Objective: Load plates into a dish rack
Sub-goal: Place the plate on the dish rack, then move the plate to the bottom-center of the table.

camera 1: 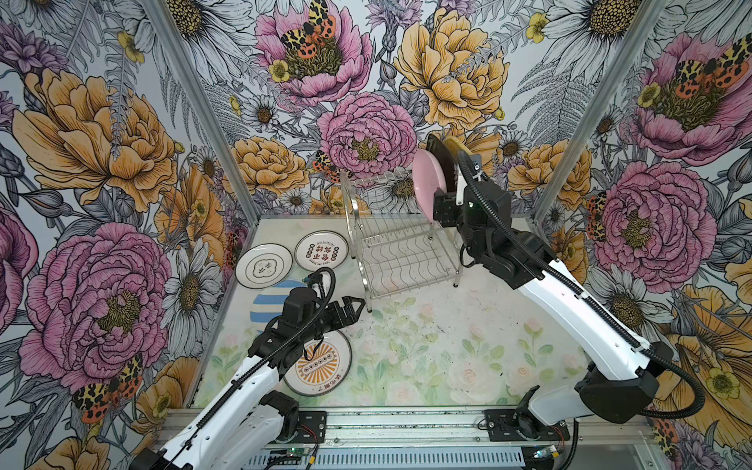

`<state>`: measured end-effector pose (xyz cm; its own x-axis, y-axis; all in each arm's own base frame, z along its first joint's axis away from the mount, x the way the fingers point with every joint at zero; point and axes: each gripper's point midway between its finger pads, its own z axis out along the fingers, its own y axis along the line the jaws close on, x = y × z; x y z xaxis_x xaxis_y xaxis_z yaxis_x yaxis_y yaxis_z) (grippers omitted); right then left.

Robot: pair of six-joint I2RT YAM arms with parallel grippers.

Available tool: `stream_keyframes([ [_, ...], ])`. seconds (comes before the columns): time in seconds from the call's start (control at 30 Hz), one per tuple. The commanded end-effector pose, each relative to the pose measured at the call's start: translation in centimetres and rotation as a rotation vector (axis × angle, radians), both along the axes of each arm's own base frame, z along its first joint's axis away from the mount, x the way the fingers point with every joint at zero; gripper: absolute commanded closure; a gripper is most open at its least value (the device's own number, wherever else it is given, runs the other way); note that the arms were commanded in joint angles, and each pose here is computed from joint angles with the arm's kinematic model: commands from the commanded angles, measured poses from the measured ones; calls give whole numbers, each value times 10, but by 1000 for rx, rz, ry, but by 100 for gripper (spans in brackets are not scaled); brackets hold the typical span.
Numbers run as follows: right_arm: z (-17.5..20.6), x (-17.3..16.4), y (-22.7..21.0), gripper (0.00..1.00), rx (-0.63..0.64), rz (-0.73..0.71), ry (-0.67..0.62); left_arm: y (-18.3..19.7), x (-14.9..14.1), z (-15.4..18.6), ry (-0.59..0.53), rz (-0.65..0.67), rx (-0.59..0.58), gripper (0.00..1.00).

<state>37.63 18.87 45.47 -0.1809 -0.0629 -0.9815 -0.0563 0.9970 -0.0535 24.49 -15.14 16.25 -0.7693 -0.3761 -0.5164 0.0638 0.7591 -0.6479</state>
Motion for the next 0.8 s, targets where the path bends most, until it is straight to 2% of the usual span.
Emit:
stream_keyframes([
  [0.0,-16,-17,-5,14,51,24,52,22,-4,-5,33,92,87,1],
  [0.33,-71,-63,-26,14,151,71,188,56,-15,-23,100,241,164,1],
  [0.77,-155,-85,-32,13,212,101,379,113,-31,-50,222,483,312,1],
])
